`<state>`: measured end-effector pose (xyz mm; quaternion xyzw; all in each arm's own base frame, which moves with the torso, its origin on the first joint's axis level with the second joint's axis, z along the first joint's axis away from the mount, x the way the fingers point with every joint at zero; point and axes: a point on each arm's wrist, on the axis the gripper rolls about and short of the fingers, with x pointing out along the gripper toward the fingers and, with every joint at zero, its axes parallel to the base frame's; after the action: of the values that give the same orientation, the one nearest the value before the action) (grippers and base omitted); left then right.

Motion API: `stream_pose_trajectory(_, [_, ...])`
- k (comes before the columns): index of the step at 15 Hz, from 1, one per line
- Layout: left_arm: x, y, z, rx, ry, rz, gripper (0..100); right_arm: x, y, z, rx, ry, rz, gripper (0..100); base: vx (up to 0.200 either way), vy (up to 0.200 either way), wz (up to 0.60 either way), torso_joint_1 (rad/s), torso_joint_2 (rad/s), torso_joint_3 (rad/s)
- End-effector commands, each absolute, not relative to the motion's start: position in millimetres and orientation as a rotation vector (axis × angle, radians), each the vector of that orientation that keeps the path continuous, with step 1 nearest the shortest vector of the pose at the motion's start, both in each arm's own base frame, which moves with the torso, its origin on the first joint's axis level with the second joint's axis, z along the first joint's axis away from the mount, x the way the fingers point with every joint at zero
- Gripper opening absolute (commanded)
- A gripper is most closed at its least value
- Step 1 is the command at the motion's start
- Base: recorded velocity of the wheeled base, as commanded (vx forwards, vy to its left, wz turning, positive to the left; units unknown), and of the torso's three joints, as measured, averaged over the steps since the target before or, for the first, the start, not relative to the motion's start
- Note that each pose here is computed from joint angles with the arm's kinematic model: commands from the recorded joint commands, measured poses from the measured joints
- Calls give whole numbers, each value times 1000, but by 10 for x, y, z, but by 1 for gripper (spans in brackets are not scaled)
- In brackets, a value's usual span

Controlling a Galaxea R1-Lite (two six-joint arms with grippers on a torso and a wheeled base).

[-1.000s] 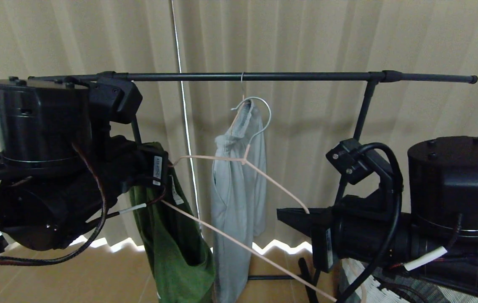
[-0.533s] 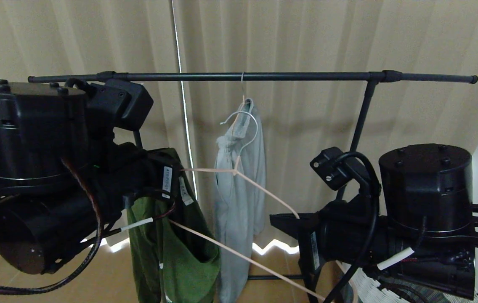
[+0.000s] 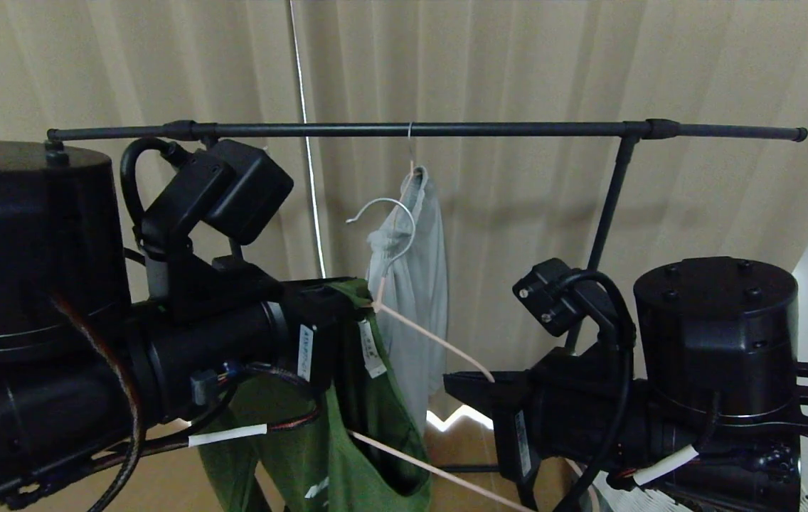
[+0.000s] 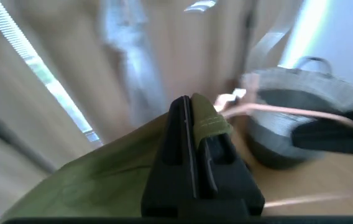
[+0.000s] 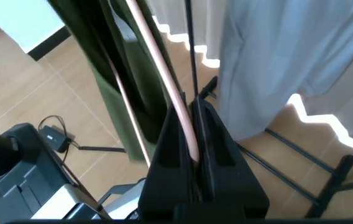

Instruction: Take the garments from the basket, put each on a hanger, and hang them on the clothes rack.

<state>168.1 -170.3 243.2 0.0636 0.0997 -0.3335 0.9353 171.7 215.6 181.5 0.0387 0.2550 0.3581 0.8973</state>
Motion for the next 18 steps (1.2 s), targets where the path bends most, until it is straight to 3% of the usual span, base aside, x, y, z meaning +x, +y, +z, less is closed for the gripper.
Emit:
stream_pose_trajectory(1, [1645, -1682, 2459, 122, 193, -729, 0, 1716, 2178, 1793, 75, 532, 742, 0, 0, 0, 0, 0, 0, 0])
stream_pose_trajectory(10, [1499, -1668, 2337, 176, 210, -783, 0, 1697, 2126, 1911, 92, 483, 712, 0, 0, 0, 0, 0, 0, 0])
stream_pose_trajectory(11, [1491, -1659, 2319, 185, 211, -784, 100, 1701, 2124, 1911, 92, 483, 711, 0, 0, 0, 0, 0, 0, 0])
stream_pose_trajectory(18, [1427, -1567, 2333, 212, 156, -782, 100, 1761, 2028, 2012, 114, 405, 674, 0, 0, 0, 0, 0, 0, 0])
